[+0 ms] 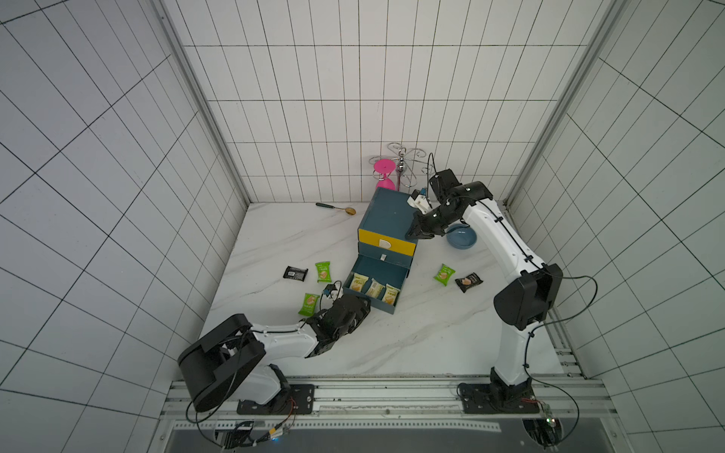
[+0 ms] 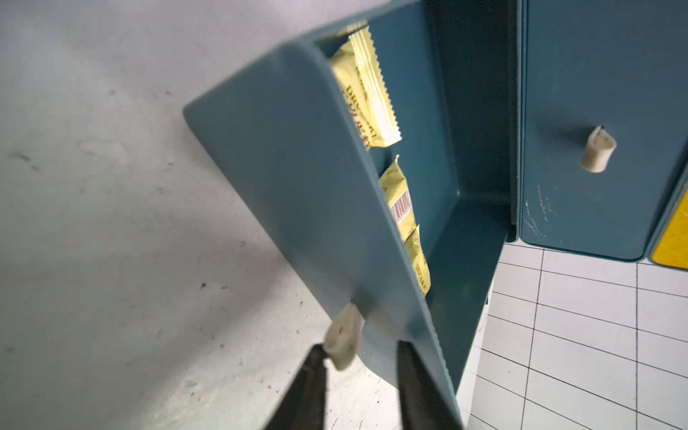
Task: Take the cookies out of the drawer
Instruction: Open the drawer in the storage box.
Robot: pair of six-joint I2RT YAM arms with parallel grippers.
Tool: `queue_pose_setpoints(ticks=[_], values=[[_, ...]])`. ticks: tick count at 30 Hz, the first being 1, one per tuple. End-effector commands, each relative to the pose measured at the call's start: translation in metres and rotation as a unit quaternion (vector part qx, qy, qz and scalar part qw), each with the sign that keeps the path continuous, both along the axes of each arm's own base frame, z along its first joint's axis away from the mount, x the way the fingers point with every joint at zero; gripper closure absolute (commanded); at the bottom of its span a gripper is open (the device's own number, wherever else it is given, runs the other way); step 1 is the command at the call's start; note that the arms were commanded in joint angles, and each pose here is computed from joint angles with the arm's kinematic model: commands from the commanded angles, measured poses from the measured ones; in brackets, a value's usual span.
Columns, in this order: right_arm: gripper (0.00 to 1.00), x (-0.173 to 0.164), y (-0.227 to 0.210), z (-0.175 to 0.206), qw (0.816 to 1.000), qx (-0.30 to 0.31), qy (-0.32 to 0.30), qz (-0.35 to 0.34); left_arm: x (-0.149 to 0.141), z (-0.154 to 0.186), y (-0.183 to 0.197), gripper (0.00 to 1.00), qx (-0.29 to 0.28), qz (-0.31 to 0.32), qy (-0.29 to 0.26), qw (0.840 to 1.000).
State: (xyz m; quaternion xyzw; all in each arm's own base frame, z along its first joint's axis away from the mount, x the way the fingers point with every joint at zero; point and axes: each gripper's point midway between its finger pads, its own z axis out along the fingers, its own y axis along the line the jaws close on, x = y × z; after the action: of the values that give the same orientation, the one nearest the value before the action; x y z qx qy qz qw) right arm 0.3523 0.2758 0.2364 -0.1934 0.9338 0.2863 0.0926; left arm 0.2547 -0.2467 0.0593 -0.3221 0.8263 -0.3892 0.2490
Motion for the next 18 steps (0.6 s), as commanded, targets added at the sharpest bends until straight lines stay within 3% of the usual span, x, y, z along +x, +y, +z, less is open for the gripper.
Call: queue_pose_setpoints(ticks=[1, 6, 9, 11, 15, 18], values=[[0.97, -0.036, -0.037, -0.068, 0.983, -0.14, 0.122, -0.003, 0.002, 0.012, 0.006, 0.48, 0.006, 0.003, -0.017, 1.0], [0.89, -0.032, -0.034, -0.059, 0.985, -0.13, 0.109, -0.005, 0.004, 0.048, 0.026, 0.39, 0.039, -0.011, -0.036, 0.999], [0.82, -0.027, -0.03, -0.047, 0.989, -0.118, 0.093, -0.008, 0.003, 0.087, 0.046, 0.32, 0.076, -0.02, -0.072, 0.994], [0.76, -0.022, -0.028, -0.039, 0.991, -0.11, 0.079, -0.012, 0.002, 0.114, 0.058, 0.19, 0.107, -0.035, -0.096, 0.989], [0.65, -0.01, -0.026, -0.02, 0.994, -0.097, 0.049, -0.025, -0.002, 0.153, 0.053, 0.18, 0.148, -0.139, -0.111, 0.973], [0.58, -0.001, -0.026, -0.004, 0.995, -0.087, 0.024, -0.038, -0.01, 0.173, 0.043, 0.18, 0.191, -0.224, -0.117, 0.949]])
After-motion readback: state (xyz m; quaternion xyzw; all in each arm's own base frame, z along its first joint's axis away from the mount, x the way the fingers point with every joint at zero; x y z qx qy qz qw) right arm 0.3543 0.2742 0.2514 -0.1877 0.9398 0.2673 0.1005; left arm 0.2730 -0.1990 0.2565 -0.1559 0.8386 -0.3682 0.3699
